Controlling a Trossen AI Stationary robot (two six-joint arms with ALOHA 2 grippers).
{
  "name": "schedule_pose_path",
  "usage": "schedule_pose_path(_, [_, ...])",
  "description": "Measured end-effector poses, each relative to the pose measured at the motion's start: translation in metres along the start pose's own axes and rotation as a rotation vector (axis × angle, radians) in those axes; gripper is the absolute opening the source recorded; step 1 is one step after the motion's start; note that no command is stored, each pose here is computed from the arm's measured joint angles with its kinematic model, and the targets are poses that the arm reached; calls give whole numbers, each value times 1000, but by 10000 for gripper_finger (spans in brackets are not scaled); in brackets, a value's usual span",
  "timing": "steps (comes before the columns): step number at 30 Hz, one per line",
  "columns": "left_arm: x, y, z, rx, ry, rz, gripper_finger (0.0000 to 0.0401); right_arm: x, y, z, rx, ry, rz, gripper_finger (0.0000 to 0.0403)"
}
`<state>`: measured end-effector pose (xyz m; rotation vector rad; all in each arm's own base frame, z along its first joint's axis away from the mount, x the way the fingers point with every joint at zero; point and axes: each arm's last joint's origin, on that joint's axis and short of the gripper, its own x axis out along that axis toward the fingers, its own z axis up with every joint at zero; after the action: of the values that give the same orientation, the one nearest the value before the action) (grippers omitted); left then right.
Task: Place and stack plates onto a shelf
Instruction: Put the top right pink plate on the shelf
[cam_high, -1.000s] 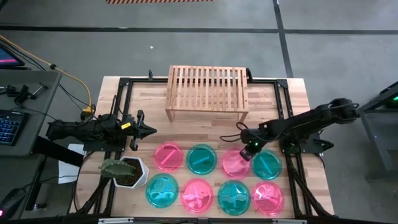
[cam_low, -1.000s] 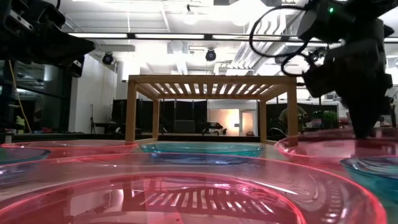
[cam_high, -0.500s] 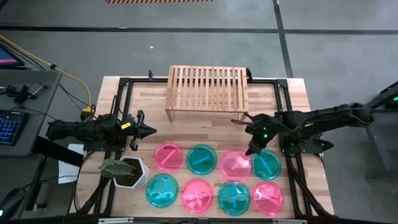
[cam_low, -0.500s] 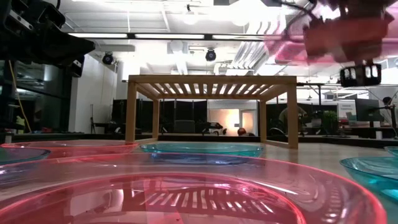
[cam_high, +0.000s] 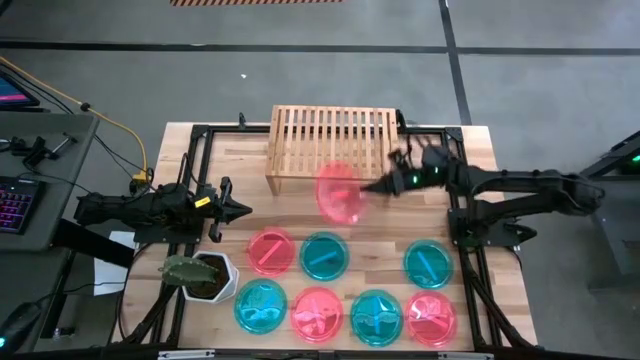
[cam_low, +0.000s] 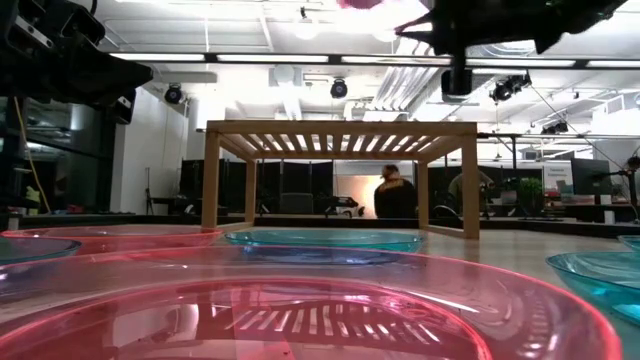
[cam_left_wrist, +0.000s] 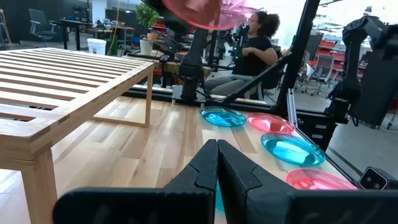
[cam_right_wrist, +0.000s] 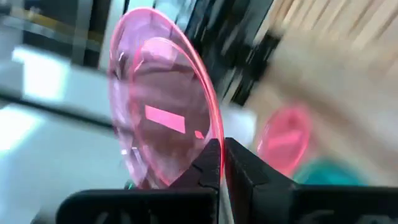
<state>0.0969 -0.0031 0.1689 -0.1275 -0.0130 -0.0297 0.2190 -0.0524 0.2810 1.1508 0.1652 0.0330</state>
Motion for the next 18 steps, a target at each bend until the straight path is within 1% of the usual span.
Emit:
schedule_pose_path(3, [0,0,0,0,0,0,0,-10,5,30,-35,-73,-105,0])
schedule_pose_path(5, [0,0,0,0,0,0,0,-19,9,48,-68,-92,-216,0])
schedule_pose_path(9, [0,0,0,0,0,-1,0,-39,21,81,-153,-123,-517,0])
schedule_pose_path(11, [0,0,0,0,0,0,0,-48,22,93,-184,-97,-669,0])
schedule_pose_path(12, [0,0,0,0,0,0,0,-51,23,99,-200,-76,-722,0])
schedule_pose_path(15, [0,0,0,0,0,0,0,-60,23,114,-238,-22,-808,0])
schedule_pose_path(18, [0,0,0,0,0,0,0,-64,16,125,-246,-6,-842,0])
